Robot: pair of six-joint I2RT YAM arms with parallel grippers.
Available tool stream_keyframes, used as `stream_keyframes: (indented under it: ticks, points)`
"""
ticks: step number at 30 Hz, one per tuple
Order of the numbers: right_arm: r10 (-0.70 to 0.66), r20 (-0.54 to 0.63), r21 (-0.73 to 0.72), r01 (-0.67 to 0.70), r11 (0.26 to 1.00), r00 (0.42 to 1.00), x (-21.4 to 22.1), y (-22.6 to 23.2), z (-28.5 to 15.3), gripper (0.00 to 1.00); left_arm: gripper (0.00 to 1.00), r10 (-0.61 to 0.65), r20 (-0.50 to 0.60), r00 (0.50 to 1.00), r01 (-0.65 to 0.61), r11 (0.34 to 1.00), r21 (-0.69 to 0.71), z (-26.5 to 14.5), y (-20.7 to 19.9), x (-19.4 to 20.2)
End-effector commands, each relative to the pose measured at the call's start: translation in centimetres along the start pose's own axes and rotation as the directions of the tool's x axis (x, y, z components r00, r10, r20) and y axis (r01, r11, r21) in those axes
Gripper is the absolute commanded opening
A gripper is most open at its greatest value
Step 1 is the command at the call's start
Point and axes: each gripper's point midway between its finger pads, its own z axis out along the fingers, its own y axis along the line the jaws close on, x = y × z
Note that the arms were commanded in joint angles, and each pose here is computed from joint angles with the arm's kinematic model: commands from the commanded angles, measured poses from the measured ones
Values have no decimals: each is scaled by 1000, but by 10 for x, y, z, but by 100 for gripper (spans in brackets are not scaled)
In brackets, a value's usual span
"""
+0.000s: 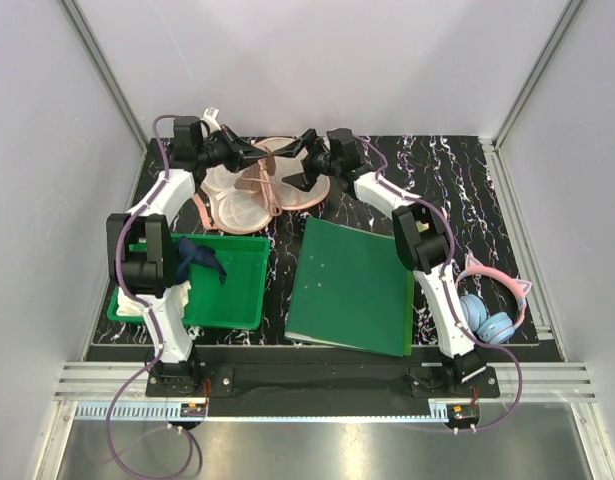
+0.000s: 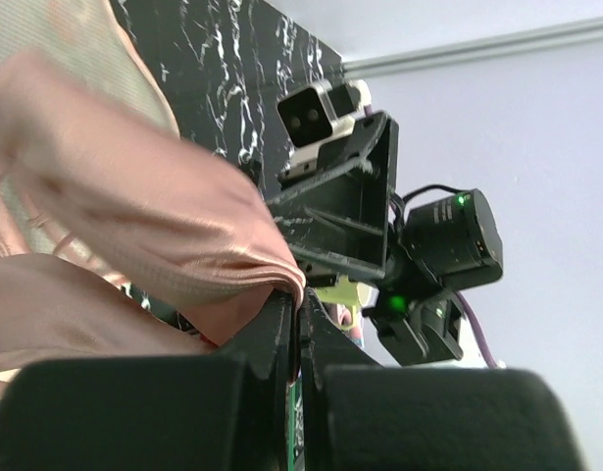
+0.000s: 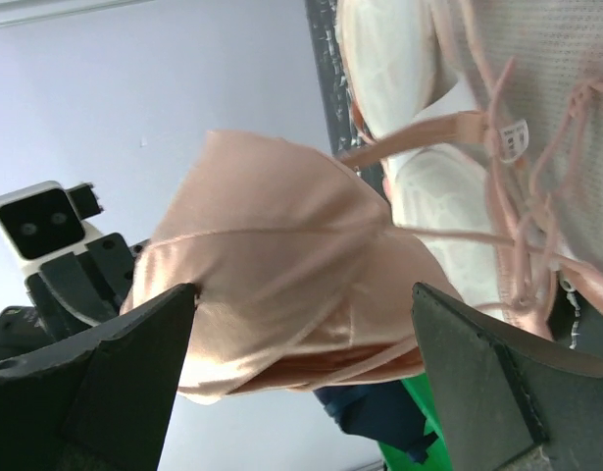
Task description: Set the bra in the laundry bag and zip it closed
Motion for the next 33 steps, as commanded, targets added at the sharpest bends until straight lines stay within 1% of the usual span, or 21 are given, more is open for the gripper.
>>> stream_keyframes:
  ticks: [1, 2, 4, 5, 8, 12, 18, 21, 23, 24, 26, 27, 28, 29, 30, 31, 33]
  points:
    - [-34, -19, -208, 29, 978, 999, 13, 81, -32, 100, 2, 80, -39, 996, -76, 993, 95, -14, -43, 15]
    - [0, -23, -207, -5, 978, 1000, 16, 80, -36, 100, 2, 87, -42, 995, -82, 992, 100, -14, -44, 16]
    - [23, -16, -233, -26, 972, 1000, 17, 85, -41, 100, 3, 93, -50, 994, -87, 991, 103, -12, -46, 19]
    - [61, -20, -235, -64, 970, 998, 19, 85, -45, 100, 3, 94, -53, 994, -88, 991, 102, -11, -46, 20]
    - [107, -32, -281, -112, 953, 994, 20, 98, -50, 100, 3, 102, -74, 992, -93, 989, 115, -9, -50, 28]
    - [148, -48, -307, -156, 939, 988, 22, 110, -53, 100, 4, 101, -111, 989, -89, 990, 113, -4, -51, 43]
    - [216, -14, -323, -209, 923, 976, 16, 102, -60, 100, 4, 102, -121, 987, -89, 990, 114, -5, -53, 50]
    - [187, 20, -309, -172, 936, 982, 12, 99, -65, 100, 4, 105, -119, 987, -94, 991, 95, -7, -50, 49]
    - [133, 57, -277, -113, 954, 989, 11, 97, -71, 99, 4, 100, -111, 989, -92, 993, 76, -8, -46, 47]
    - [69, 90, -262, -43, 964, 994, 6, 95, -74, 98, 4, 94, -113, 989, -86, 994, 71, -8, -44, 48]
    - [3, 110, -214, 20, 977, 994, 5, 95, -77, 96, 4, 74, -125, 989, -67, 996, 63, -6, -39, 49]
    - [-87, 121, -211, 112, 971, 989, 4, 101, -79, 90, 4, 71, -129, 989, -63, 996, 62, -5, -38, 50]
    - [-107, 118, -183, 127, 975, 987, 3, 97, -78, 82, 4, 68, -134, 989, -60, 996, 61, -4, -37, 51]
    - [-134, 118, -178, 154, 972, 984, 3, 97, -78, 72, 4, 66, -136, 988, -59, 997, 58, -4, -35, 52]
    - [-174, 113, -189, 193, 963, 978, 3, 106, -79, 65, 4, 67, -138, 988, -59, 997, 59, -4, -35, 52]
    - [-172, 101, -172, 188, 967, 980, 2, 100, -75, 58, 4, 71, -138, 988, -63, 996, 57, -4, -34, 52]
    - [-191, 85, -177, 203, 963, 978, 3, 104, -73, 48, 6, 83, -140, 987, -76, 996, 55, -4, -34, 52]
